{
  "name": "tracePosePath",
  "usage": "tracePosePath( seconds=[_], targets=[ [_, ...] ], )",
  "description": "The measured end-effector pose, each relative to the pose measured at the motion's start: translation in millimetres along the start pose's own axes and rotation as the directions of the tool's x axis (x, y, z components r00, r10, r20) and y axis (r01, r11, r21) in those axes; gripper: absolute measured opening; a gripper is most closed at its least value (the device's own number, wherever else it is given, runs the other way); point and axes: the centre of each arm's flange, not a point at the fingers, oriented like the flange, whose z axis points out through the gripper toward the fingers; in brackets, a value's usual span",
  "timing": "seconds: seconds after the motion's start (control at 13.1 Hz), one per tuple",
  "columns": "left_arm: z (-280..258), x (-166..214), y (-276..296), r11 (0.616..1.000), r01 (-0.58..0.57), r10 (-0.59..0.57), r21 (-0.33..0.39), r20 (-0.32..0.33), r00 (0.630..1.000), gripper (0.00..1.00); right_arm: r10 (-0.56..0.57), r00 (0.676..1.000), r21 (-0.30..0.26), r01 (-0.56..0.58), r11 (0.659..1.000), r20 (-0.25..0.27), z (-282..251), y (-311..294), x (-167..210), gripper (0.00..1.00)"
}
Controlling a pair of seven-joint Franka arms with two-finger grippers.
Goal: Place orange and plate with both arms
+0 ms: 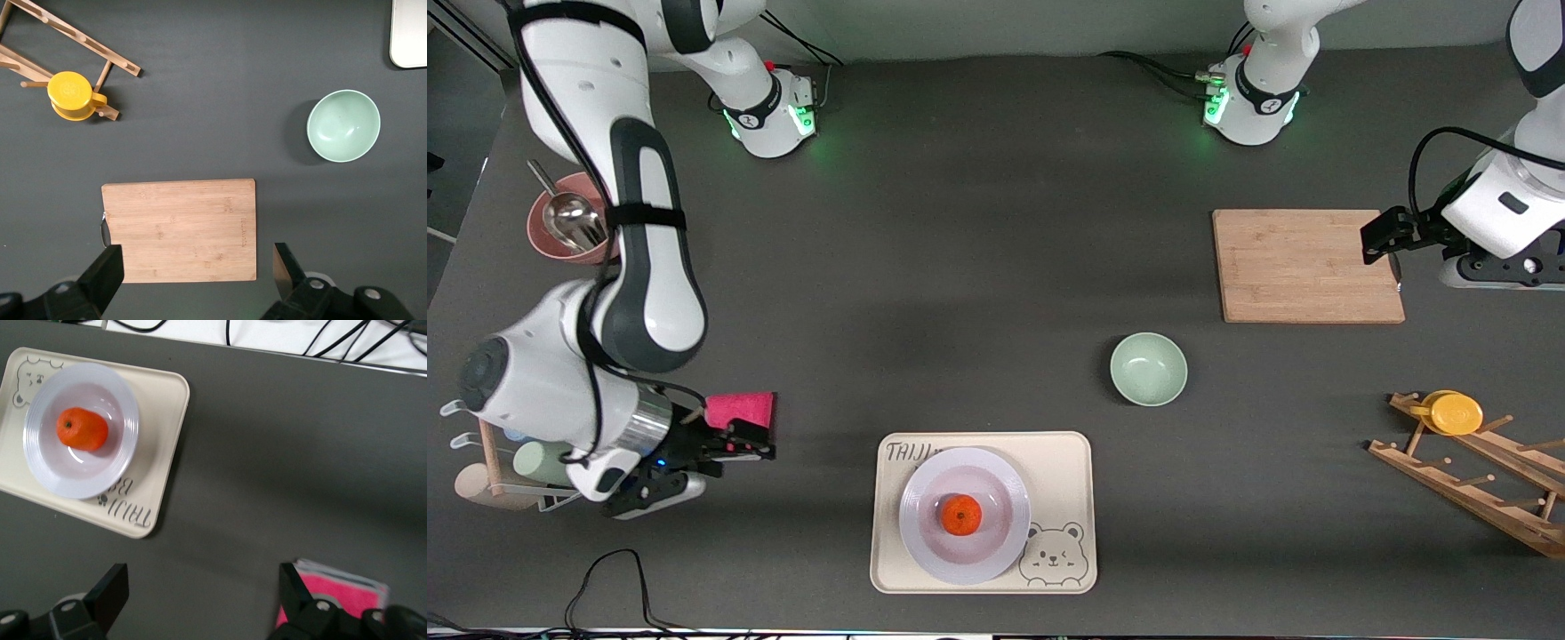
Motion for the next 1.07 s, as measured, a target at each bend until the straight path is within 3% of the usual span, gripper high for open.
tracePosePath(
  seconds=[0.23, 0.46, 0.84, 1.07],
  targets=[
    [0.1, -0.1, -0.5, 1.0, 0.001, -0.001, 0.0, 0.001, 1.0, 1.0, 0.016, 0.999, -0.055, -0.013, 0.998, 0.046, -80.2, -24.2, -15.5, 1.0],
    [0.2, -0.1, -0.8, 1.0, 0.001, -0.001, 0.0, 0.002, 1.0, 1.0, -0.006, 0.999, -0.141, 0.012, 0.99, 0.046, -140.2, -53.4, -30.0, 1.0],
    [0.3, -0.2, -1.1, 1.0, 0.002, -0.002, 0.0, 0.002, 1.0, 1.0, 0.027, 0.999, -0.159, -0.021, 0.987, 0.036, -169.6, -35.2, -39.6, 1.0],
    [0.4, -0.1, -4.0, 1.0, 0.007, -0.007, -0.001, 0.002, 1.0, 1.0, 0.064, 0.994, -0.122, -0.053, 0.991, 0.086, -185.0, 6.3, -50.7, 1.0]
  ],
)
